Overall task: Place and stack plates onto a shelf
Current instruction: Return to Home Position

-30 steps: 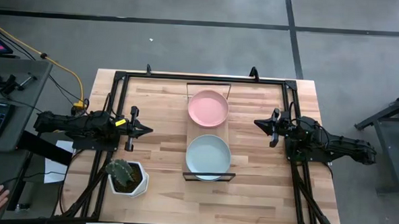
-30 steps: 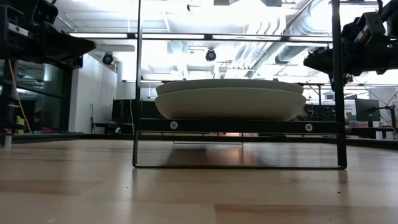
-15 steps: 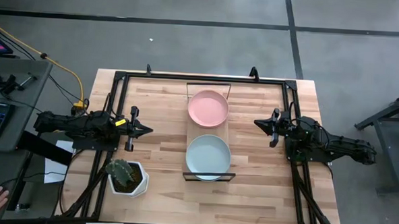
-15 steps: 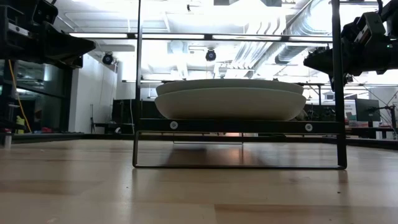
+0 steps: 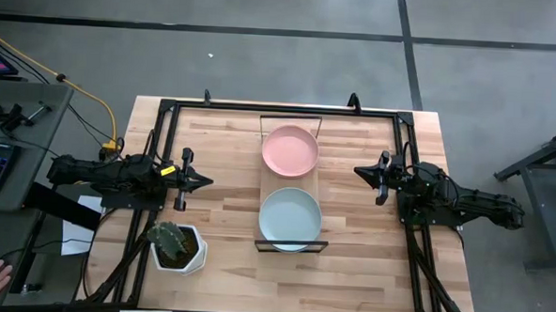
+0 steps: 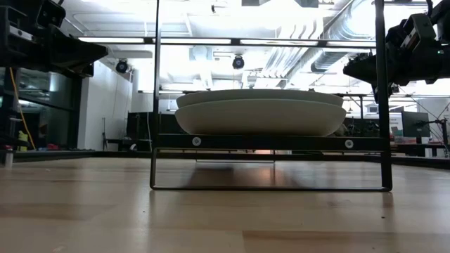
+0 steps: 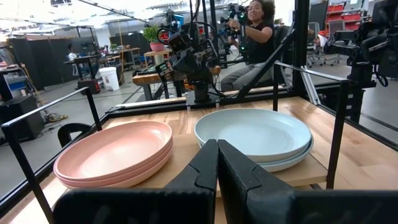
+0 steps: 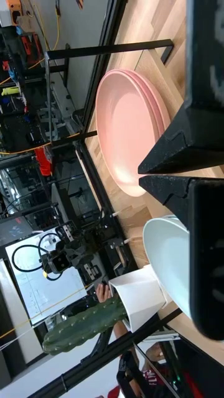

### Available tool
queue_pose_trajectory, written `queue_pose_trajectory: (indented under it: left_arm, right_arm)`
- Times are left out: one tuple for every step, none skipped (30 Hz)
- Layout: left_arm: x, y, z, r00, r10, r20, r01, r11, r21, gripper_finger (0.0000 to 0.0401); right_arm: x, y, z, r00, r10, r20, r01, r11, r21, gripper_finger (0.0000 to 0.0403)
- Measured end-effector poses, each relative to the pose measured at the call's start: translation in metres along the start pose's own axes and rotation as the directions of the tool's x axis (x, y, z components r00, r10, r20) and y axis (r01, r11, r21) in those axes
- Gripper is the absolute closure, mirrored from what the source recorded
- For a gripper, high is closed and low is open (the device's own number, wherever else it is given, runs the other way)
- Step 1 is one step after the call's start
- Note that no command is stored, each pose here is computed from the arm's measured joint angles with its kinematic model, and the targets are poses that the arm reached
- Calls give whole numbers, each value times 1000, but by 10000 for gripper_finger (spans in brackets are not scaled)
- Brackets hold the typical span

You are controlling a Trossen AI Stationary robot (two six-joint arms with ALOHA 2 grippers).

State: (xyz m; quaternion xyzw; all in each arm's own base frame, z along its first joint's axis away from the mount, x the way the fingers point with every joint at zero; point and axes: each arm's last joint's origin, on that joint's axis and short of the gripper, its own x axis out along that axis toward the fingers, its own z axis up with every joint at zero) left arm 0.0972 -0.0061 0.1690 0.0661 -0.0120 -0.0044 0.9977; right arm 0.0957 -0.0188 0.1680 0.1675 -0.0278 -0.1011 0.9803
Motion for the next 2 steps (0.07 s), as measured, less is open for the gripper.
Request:
queue_pose_trajectory:
  left_arm:
    - [0,0,0,1000,0,0,0,1000,0,401]
    - [0,0,0,1000,0,0,0,1000,0,401]
  right_arm:
    - [0,0,0,1000,0,0,0,1000,0,403]
    - [0,0,0,1000,0,0,0,1000,0,403]
